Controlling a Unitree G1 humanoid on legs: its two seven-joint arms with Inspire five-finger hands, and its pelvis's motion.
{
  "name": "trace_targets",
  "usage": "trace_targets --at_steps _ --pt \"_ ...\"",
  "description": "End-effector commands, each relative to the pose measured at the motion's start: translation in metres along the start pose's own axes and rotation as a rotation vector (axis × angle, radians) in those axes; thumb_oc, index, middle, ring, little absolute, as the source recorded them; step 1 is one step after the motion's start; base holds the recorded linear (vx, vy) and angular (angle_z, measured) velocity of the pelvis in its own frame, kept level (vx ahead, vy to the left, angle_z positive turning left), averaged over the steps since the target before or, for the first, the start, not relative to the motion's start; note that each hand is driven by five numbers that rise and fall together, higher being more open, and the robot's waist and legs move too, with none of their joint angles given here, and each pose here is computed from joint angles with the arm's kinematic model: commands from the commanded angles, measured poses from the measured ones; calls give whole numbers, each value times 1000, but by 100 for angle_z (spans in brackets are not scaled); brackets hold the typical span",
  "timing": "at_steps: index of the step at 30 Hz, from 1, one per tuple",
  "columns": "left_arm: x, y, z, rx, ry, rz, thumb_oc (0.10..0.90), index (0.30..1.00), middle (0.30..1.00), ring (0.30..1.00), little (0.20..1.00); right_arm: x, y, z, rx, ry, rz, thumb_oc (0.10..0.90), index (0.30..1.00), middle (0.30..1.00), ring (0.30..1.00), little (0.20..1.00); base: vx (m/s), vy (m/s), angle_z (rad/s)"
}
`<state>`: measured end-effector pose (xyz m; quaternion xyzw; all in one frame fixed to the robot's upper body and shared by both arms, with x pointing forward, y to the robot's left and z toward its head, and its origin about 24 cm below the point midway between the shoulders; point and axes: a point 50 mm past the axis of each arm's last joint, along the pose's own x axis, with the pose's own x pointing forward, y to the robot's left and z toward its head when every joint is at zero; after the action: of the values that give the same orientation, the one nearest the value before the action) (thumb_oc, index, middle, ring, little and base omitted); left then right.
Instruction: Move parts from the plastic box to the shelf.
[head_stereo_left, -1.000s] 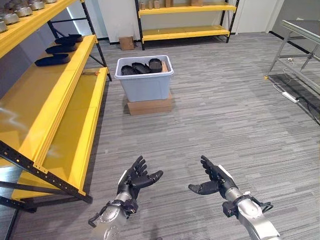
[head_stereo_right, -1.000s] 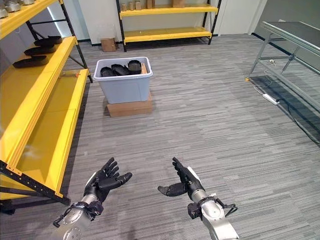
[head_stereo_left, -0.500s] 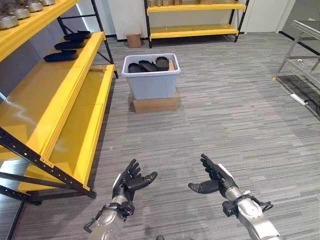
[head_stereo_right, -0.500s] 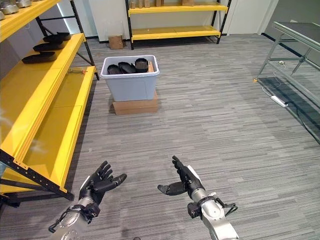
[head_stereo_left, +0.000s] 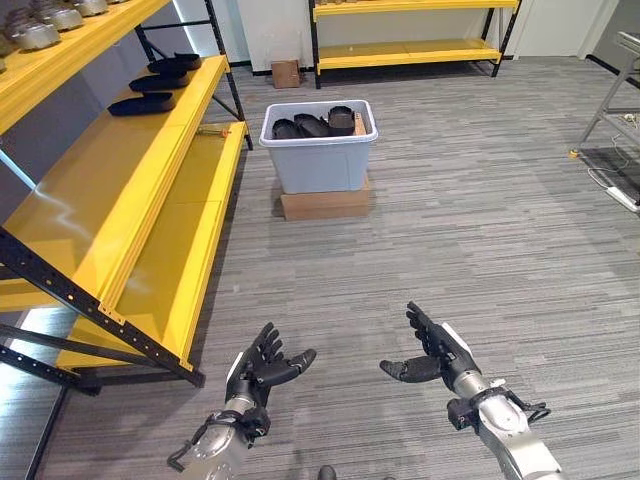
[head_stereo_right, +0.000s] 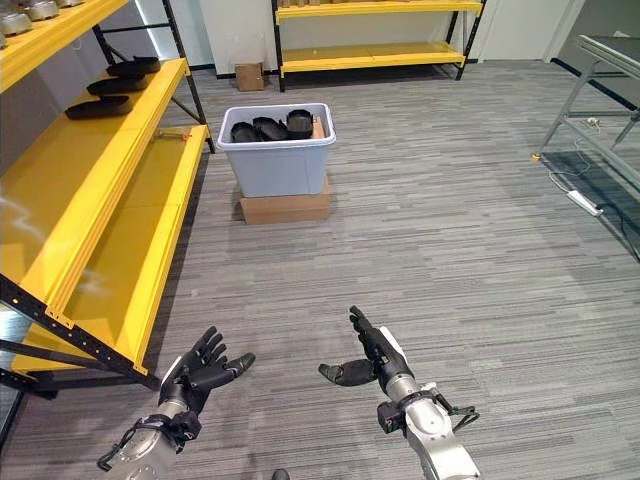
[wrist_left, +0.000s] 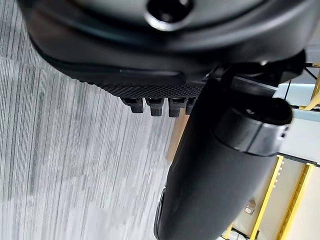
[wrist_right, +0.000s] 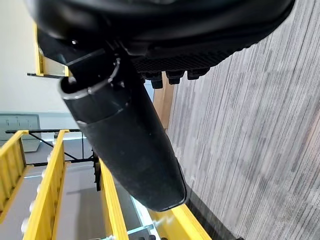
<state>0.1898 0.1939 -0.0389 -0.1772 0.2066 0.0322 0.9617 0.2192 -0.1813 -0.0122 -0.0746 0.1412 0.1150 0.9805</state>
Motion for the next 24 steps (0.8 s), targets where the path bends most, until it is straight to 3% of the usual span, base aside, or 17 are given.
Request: trace_targets --at_steps 1,13,16,24 --pt "12 -13 47 32 -222 -104 900 1000 1000 1000 1000 12 -5 54 -28 -286 -17 900 1000 1000 1000 1000 53 59 -1" --pt "19 -25 57 147 -231 -187 900 1000 1000 1000 1000 13 -8 57 -32 -304 -68 900 1000 1000 1000 1000 26 124 -3" --pt "21 -32 57 166 -215 -247 900 1000 1000 1000 1000 13 -8 62 -142 -325 -74 900 1000 1000 1000 1000 41 160 -2" --pt "22 -43 58 149 -190 -283 900 1000 1000 1000 1000 11 -11 64 -168 -315 -62 900 1000 1000 1000 1000 199 -12 13"
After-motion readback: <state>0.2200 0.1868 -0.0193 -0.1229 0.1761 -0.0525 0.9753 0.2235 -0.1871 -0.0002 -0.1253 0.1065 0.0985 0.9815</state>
